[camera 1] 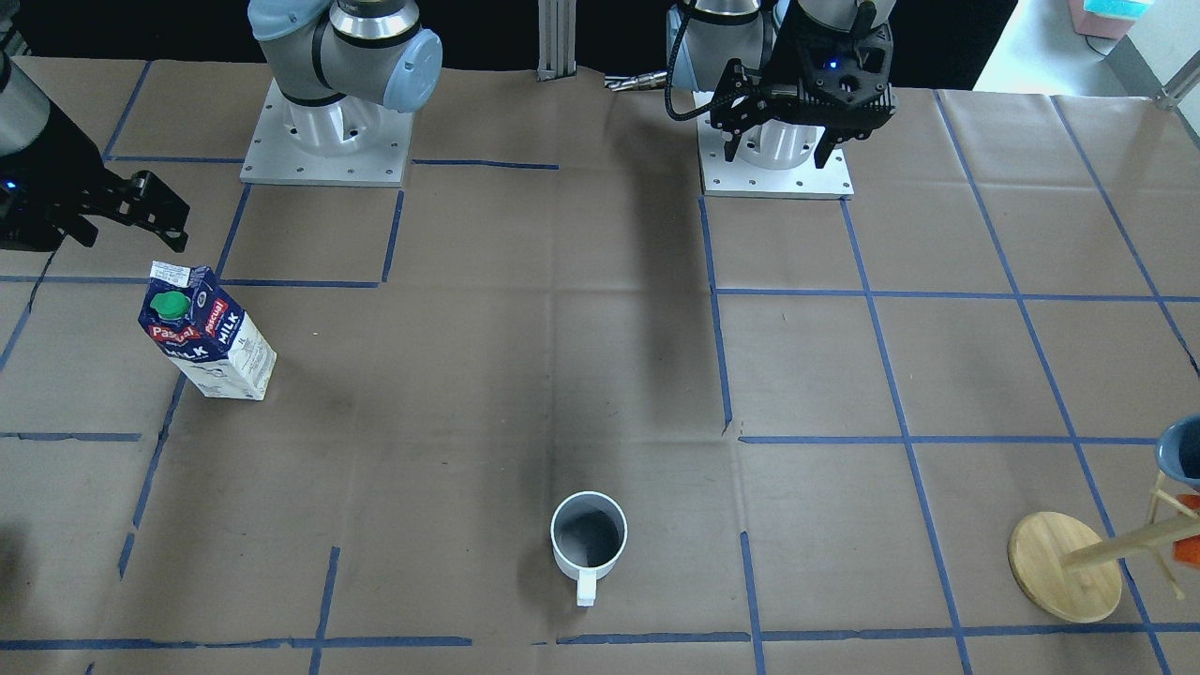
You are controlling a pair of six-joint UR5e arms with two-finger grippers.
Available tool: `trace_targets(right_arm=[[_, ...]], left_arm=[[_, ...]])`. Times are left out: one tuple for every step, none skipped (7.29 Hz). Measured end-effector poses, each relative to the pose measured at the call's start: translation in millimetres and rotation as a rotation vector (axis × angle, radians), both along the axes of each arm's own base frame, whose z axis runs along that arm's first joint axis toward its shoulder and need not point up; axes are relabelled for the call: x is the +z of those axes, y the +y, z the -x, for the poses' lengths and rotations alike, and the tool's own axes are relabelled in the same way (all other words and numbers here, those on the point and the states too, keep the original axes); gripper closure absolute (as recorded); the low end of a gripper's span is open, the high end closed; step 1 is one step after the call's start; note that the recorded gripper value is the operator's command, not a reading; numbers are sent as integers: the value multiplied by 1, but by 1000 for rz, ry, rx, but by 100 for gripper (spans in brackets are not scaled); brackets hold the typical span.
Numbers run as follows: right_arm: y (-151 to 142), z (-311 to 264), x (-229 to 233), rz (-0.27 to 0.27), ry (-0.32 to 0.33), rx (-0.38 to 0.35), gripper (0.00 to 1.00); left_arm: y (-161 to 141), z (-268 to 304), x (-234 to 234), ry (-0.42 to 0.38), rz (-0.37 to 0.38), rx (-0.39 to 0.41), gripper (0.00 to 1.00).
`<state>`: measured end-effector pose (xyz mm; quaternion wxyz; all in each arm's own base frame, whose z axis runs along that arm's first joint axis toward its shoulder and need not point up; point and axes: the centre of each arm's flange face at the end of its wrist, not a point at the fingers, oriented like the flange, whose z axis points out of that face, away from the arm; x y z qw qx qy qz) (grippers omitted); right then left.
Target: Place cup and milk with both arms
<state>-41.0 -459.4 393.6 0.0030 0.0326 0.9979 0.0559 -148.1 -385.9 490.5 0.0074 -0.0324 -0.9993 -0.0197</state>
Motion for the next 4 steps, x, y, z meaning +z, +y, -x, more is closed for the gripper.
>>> trace_targets(right_arm=[[2,0,-11,6,6,0,0],[1,0,-17,12,10,0,0],[-1,0,-19,27,14,0,0],[-4,1,-19,57,22,-1,0]], left_arm=[[-1,0,-1,3,0,-5,0],[-3,1,-3,4,3,-8,0],[-7,1,-7,6,5,-4,0],[-10,1,-10,6,3,3,0]])
